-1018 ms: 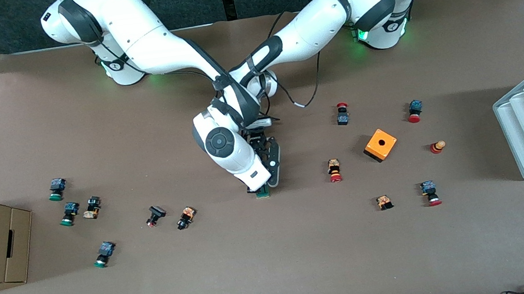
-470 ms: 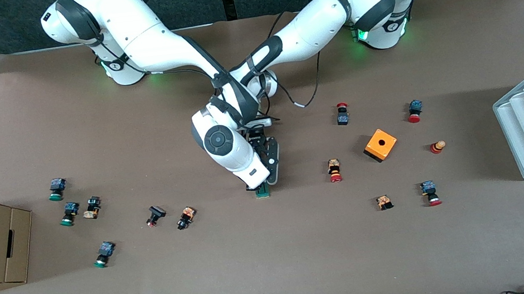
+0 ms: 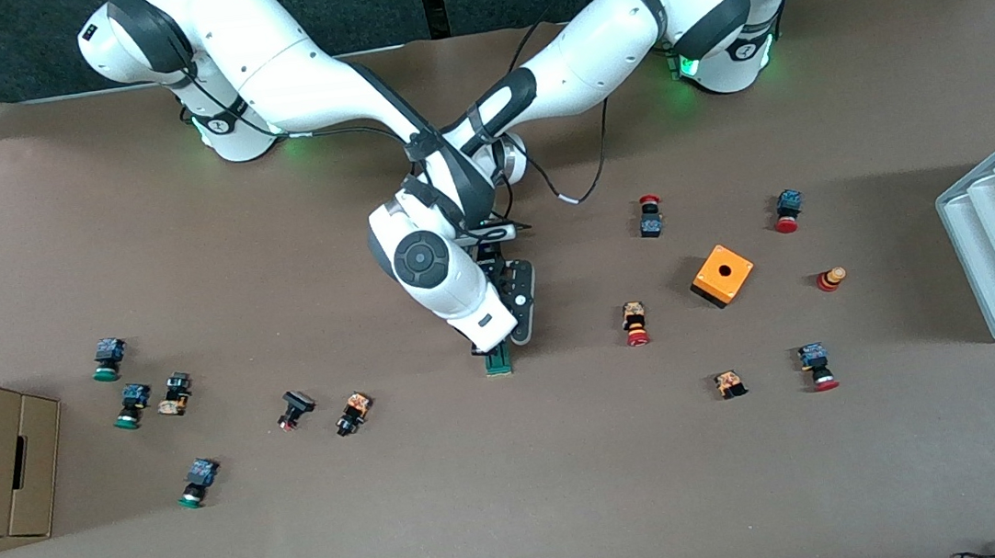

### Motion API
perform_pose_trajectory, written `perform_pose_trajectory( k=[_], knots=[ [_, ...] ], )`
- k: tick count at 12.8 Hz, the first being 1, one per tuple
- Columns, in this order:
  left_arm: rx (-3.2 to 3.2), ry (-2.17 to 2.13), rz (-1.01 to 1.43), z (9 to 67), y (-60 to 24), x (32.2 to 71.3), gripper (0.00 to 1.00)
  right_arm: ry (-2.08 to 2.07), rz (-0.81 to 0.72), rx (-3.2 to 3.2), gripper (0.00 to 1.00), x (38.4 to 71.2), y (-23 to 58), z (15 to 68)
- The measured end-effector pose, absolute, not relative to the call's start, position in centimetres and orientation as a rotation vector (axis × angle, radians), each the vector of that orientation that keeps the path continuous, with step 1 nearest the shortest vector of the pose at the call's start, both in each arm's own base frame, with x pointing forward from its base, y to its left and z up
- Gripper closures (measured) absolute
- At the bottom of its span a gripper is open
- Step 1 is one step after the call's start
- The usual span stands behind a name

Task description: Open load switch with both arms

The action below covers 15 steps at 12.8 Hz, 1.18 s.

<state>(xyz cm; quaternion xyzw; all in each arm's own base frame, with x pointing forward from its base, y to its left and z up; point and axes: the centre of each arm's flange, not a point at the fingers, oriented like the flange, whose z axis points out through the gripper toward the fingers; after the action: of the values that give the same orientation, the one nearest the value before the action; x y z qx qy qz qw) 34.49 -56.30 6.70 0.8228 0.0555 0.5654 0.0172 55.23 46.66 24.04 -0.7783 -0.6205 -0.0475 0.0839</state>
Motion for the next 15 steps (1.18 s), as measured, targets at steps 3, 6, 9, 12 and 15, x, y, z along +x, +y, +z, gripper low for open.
perform_pose_trajectory(
  k=[3, 6, 9, 12, 15],
  knots=[
    [2.557, 0.172, 1.757, 6.7, -56.3, 34.5, 0.24, -1.854, -0.13, -2.319, 0.42, 54.7, 46.9, 23.8],
    [2.557, 0.172, 1.757, 6.7, -56.3, 34.5, 0.24, -1.85, -0.114, -2.32, 0.42, 54.3, 46.8, 23.5],
    [2.557, 0.172, 1.757, 6.7, -56.3, 34.5, 0.24, -1.848, -0.111, -2.321, 0.43, 54.2, 46.8, 23.5],
    [2.557, 0.172, 1.757, 6.7, -56.3, 34.5, 0.24, -1.847, -0.106, -2.322, 0.43, 54.1, 46.8, 23.4],
    [2.557, 0.172, 1.757, 6.7, -56.3, 34.5, 0.24, -1.847, -0.098, -2.322, 0.44, 54.0, 46.7, 23.2]
  ],
)
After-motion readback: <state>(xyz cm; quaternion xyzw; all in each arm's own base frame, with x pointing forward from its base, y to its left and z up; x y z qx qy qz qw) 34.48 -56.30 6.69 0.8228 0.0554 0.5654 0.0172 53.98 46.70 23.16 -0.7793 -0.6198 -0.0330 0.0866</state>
